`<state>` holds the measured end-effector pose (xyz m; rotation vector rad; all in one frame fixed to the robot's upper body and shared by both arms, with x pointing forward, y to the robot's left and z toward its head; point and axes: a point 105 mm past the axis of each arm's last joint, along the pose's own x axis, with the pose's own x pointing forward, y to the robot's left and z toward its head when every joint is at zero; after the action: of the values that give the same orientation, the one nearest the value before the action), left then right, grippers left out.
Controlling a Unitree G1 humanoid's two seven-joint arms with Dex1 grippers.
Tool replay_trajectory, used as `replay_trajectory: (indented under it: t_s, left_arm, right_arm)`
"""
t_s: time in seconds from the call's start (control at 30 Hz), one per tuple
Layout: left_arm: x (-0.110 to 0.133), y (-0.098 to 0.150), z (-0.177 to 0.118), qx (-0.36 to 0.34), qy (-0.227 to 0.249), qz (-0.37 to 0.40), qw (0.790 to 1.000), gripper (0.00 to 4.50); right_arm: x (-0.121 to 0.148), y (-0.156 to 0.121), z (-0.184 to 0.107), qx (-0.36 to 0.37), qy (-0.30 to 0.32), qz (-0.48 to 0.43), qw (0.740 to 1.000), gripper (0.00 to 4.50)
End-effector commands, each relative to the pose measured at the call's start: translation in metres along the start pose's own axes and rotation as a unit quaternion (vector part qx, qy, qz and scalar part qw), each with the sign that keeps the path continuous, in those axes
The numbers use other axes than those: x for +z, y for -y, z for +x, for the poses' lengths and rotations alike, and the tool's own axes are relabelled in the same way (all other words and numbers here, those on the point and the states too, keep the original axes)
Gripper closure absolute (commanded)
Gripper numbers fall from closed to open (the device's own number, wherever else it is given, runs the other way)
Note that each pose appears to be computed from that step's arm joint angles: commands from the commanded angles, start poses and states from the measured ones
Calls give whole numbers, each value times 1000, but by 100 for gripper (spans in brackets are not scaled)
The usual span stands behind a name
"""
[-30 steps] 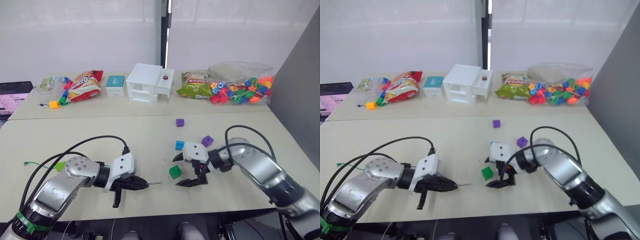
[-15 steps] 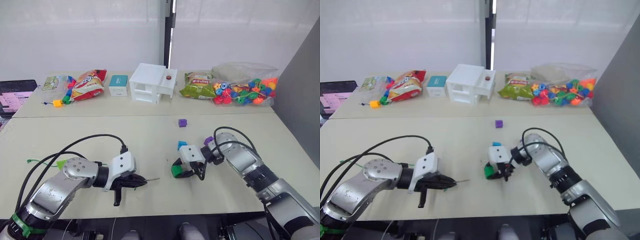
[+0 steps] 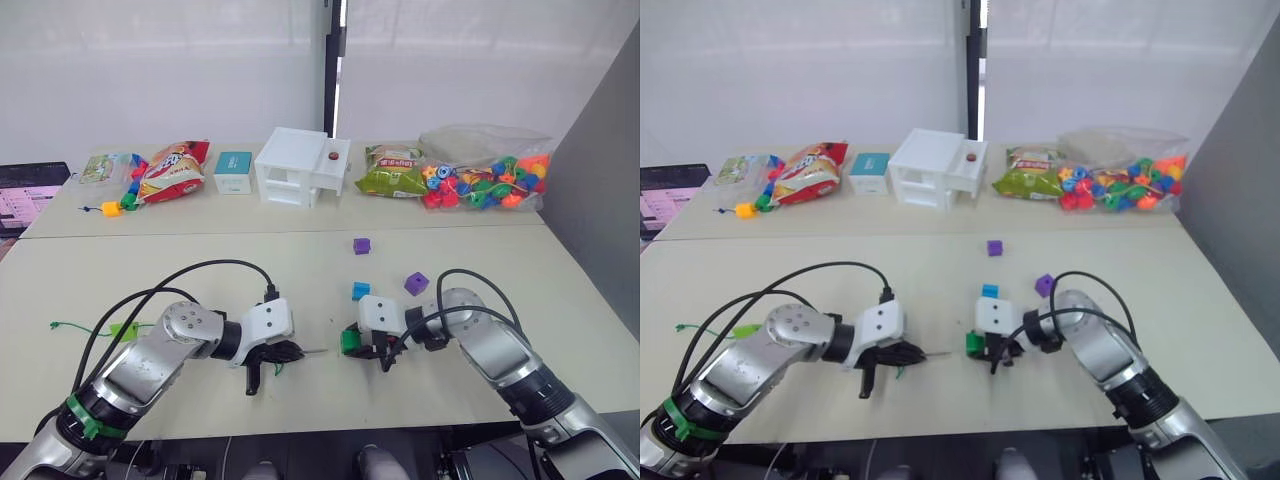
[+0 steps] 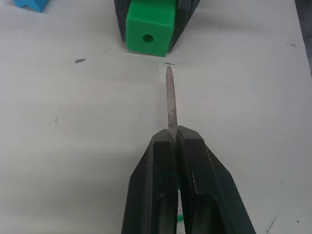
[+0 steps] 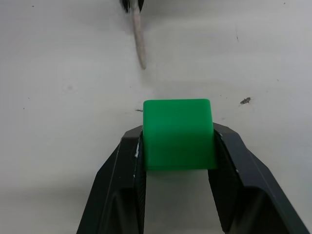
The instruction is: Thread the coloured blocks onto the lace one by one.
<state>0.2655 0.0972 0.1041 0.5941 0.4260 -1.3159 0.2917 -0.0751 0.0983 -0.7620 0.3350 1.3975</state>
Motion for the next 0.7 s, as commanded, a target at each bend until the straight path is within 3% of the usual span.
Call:
replay_trajectory:
  t_s: [0.03, 0.7]
  left_arm:
    - [14, -7, 3, 8, 12, 30, 999, 450]
    - [16, -3, 5, -6, 1, 38, 999, 450]
  right_arm:
    - [2, -18, 10, 33, -4, 7, 999, 330]
    - [8, -17, 11, 39, -8, 8, 999, 330]
